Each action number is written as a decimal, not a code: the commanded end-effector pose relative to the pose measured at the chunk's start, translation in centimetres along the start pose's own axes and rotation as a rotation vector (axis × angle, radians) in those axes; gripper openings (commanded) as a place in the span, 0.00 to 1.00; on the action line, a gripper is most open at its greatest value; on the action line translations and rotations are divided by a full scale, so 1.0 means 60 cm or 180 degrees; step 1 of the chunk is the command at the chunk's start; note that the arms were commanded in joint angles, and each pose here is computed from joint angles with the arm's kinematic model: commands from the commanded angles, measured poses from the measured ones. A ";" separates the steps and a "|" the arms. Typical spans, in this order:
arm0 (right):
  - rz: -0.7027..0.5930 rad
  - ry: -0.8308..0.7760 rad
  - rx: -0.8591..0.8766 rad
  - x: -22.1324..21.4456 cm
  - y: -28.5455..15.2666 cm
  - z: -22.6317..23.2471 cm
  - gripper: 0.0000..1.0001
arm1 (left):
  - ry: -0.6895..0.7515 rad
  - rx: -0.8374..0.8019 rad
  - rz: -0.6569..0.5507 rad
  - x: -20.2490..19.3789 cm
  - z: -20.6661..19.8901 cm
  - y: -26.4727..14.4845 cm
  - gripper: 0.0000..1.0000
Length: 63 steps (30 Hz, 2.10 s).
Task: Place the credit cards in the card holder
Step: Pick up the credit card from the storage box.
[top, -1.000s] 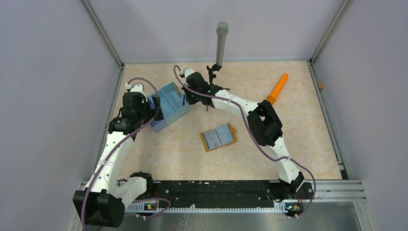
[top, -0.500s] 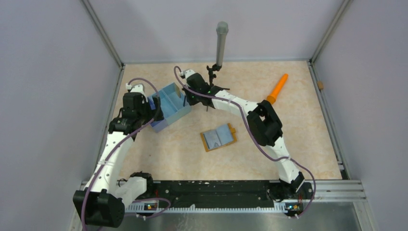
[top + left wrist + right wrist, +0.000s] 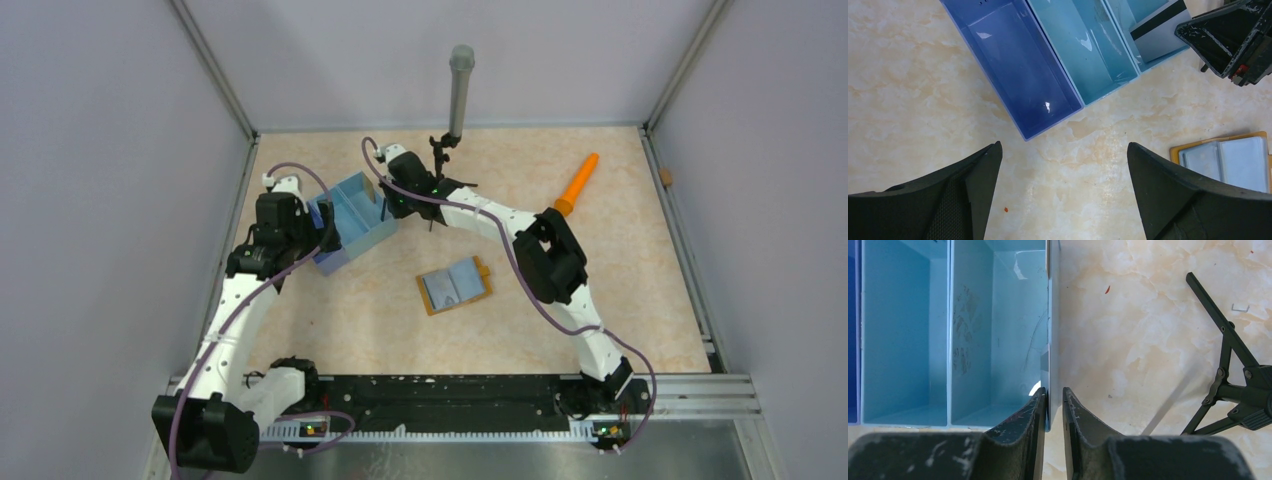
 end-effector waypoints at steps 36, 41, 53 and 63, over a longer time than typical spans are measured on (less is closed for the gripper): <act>-0.0385 -0.0098 0.0113 0.086 -0.055 0.037 0.03 | 0.0017 -0.0079 -0.0024 0.002 -0.005 0.004 0.99; -0.0466 -0.0110 0.0139 0.102 -0.069 0.044 0.03 | 0.0017 -0.0079 -0.0020 0.001 -0.005 0.005 0.99; -0.0565 -0.0110 0.0226 0.118 -0.095 0.057 0.02 | 0.0022 -0.0087 -0.0020 0.001 -0.005 0.004 0.99; -0.0477 -0.0117 0.0155 0.101 -0.083 0.048 0.14 | 0.0027 -0.0111 -0.0027 0.001 -0.007 0.004 0.99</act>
Point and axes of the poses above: each gripper's point midway between its finger pads, its own y axis out along the fingers, its own z axis along the line the jaws close on, x = y × z, the point moved 2 cm from there along -y, back along the fingers, and after that the axes turned 8 degrees about y, right-handed, at the moved point
